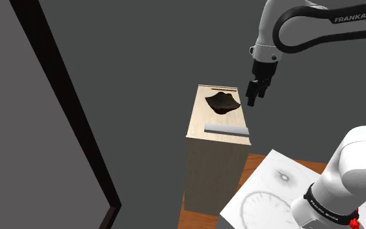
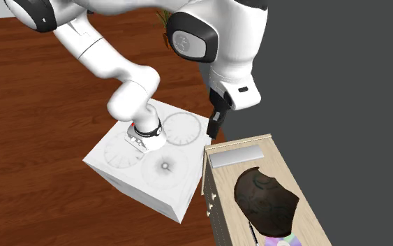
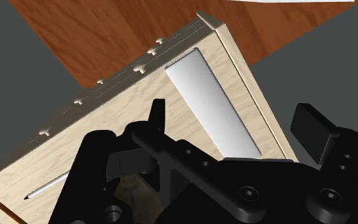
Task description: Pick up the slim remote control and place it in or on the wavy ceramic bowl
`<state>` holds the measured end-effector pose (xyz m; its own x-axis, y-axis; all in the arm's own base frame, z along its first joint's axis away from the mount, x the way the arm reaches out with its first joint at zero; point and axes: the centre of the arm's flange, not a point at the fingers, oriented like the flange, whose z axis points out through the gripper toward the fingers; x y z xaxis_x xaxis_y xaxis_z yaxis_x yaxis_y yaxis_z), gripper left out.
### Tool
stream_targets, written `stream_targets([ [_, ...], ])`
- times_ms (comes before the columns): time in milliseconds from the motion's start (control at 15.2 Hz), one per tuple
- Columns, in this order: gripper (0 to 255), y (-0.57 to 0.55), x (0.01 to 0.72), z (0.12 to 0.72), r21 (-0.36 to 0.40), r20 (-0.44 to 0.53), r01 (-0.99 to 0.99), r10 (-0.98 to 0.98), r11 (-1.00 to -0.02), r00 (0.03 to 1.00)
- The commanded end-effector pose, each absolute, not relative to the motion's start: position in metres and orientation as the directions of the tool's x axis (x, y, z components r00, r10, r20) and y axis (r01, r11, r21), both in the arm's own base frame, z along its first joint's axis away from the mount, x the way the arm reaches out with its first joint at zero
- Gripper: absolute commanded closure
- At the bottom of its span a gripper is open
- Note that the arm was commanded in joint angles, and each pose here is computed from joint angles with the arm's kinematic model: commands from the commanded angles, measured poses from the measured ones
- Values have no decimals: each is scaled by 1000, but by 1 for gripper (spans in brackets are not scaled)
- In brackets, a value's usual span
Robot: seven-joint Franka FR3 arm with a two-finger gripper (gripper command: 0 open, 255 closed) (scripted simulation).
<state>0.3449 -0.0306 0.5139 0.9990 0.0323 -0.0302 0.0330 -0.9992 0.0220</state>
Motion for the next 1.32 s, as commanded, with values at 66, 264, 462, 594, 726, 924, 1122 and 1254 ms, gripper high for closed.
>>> stream_targets([
  [66,0,-31,364,480,12,-24,130,130,-991,991],
  [264,0,-28,385,447,2,-18,224,223,-975,975],
  [462,0,-22,405,414,-8,-12,315,315,-949,949],
  [594,0,-17,418,392,-13,-7,374,374,-927,927],
  [726,0,-11,431,370,-19,-2,432,432,-902,902],
  [924,0,-9,434,355,-20,-1,444,444,-896,896],
  [1122,0,-9,433,340,-20,-1,444,444,-896,896],
  [1254,0,-9,433,326,-20,-1,444,444,-896,896],
])
